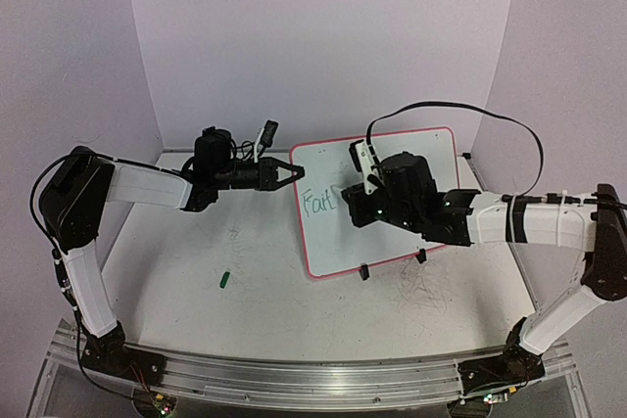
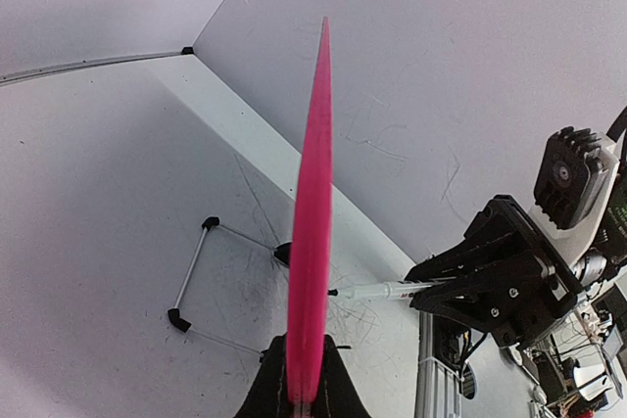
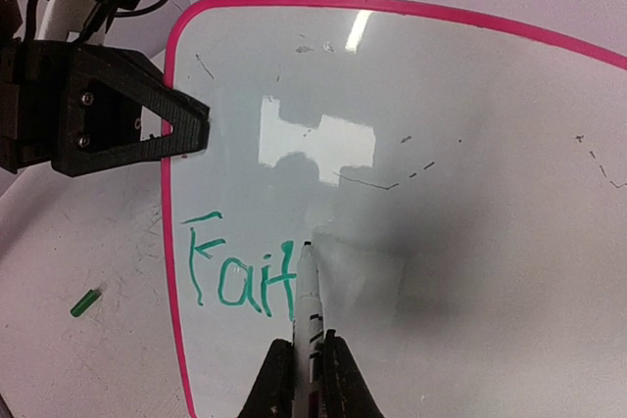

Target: Write a sentence on the whiteboard

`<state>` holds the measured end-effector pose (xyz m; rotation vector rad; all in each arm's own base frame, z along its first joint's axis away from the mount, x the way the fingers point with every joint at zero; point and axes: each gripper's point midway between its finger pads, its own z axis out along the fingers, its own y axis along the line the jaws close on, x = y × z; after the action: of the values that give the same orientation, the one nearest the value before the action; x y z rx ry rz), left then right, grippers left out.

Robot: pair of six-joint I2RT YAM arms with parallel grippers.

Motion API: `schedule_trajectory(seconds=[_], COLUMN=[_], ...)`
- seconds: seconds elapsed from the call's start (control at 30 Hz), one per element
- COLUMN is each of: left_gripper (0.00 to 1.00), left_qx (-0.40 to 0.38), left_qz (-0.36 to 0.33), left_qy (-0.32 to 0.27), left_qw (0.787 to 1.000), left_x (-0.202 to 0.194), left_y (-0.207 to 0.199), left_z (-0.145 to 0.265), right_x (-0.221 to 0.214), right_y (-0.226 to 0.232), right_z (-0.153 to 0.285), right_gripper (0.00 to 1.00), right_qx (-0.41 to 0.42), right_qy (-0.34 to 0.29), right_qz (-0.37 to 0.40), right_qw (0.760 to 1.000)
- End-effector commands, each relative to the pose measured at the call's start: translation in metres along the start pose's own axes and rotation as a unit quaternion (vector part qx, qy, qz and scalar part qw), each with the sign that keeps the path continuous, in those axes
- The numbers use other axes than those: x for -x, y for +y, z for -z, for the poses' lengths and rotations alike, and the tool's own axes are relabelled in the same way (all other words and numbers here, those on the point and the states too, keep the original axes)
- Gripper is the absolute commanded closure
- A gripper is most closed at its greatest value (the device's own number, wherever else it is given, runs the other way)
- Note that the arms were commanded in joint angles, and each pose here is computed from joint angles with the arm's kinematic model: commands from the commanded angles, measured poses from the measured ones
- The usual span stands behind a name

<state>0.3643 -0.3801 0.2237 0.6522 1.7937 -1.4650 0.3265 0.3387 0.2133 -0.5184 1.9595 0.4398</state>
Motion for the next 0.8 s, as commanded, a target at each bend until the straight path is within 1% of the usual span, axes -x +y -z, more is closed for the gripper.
schedule_trajectory(seconds=[0.0, 0.27, 0.77], left_gripper=[1.0, 1.0, 1.0], left_qx=[-0.009, -0.01, -0.01], left_qz=[-0.012, -0.013, -0.015], left_qy=[-0.001, -0.001, 0.0], left_qw=[1.0, 1.0, 1.0], left_x=[0.007, 0.008, 0.006], left_y=[-0.012, -0.012, -0.011], left_z=[-0.005, -0.005, -0.005], right_x=[0.025, 0.017, -0.022], right_y=[-0.002, -0.011, -0.016], right_z=[-0.003, -0.007, -0.001], right_gripper=[1.0, 1.0, 1.0], right_qx=[-0.013, -0.039, -0.034], right_qy=[-0.034, -0.026, 0.023], right_qz=[-0.006, -0.004, -0.003], right_qw=[0.999, 0.999, 0.999])
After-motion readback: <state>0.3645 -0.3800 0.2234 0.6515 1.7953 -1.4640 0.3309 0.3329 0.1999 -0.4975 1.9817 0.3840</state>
